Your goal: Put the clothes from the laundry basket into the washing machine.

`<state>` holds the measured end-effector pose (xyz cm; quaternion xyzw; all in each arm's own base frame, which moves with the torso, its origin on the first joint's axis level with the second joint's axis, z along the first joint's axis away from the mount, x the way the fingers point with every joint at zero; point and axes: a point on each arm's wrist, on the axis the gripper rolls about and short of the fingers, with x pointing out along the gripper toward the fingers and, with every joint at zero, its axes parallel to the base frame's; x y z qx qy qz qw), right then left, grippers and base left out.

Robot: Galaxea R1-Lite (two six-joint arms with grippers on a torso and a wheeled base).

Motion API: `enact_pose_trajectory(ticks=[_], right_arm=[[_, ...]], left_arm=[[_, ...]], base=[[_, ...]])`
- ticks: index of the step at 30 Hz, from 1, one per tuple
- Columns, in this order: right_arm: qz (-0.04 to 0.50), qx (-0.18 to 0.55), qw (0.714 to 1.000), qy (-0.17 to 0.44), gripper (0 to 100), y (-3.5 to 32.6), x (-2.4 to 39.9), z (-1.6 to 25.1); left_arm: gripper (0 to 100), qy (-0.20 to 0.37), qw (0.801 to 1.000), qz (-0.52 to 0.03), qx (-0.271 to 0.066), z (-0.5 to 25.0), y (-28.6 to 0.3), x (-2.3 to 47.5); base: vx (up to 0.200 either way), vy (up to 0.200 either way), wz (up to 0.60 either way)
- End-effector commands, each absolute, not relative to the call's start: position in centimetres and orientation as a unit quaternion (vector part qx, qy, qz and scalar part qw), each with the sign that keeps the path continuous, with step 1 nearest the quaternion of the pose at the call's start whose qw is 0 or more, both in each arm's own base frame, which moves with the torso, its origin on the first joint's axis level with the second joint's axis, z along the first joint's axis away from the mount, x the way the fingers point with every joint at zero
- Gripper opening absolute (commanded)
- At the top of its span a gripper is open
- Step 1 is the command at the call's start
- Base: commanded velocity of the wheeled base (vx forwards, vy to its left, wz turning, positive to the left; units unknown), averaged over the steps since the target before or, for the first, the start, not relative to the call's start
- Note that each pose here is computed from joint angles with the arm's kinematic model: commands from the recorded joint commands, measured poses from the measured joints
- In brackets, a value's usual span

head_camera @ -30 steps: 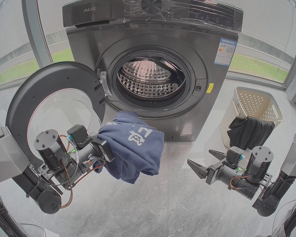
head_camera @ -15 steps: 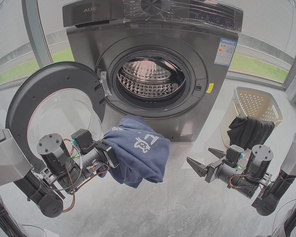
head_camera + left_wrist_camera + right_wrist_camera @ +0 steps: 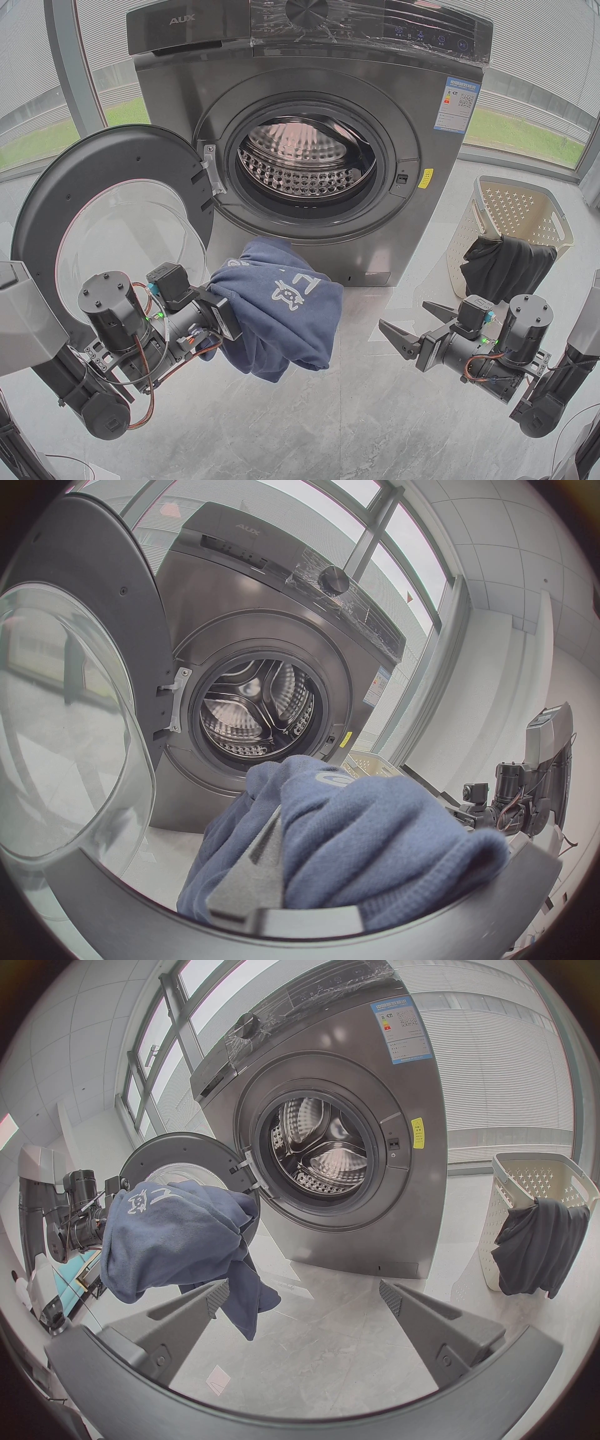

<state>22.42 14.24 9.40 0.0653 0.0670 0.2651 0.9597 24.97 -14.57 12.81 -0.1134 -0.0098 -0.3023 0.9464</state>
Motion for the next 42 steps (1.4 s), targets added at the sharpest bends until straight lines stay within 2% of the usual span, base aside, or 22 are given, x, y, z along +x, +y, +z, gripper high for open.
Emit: enact_pose_trajectory(ticks=[1, 11, 20, 26, 42], right_arm=[[0.265, 0.065, 0.96, 0.069, 100, 14.3, 22.4, 9.3], [0.267, 0.064, 0.959, 0.069, 100, 14.4, 22.4, 9.3], [0.268, 0.064, 0.959, 0.067, 100, 14.4, 22.4, 9.3], [0.269, 0.064, 0.959, 0.067, 100, 14.5, 22.3, 9.4], [0.269, 0.065, 0.959, 0.065, 100, 14.5, 22.3, 9.5]], left_arm=[[0, -0.013, 0.946, -0.302, -0.114, 12.8, -14.6, 25.1], [0, -0.007, 0.947, -0.303, -0.109, 12.5, -14.7, 25.0], [0, -0.002, 0.948, -0.301, -0.106, 12.2, -14.8, 25.0], [0, 0.0, 0.947, -0.302, -0.106, 12.0, -14.9, 25.0], [0, 0.006, 0.945, -0.309, -0.103, 11.7, -15.4, 24.8]], base=[[0.0, 0.0, 0.0], [0.18, 0.0, 0.0], [0.0, 0.0, 0.0], [0.2, 0.0, 0.0], [0.0, 0.0, 0.0]])
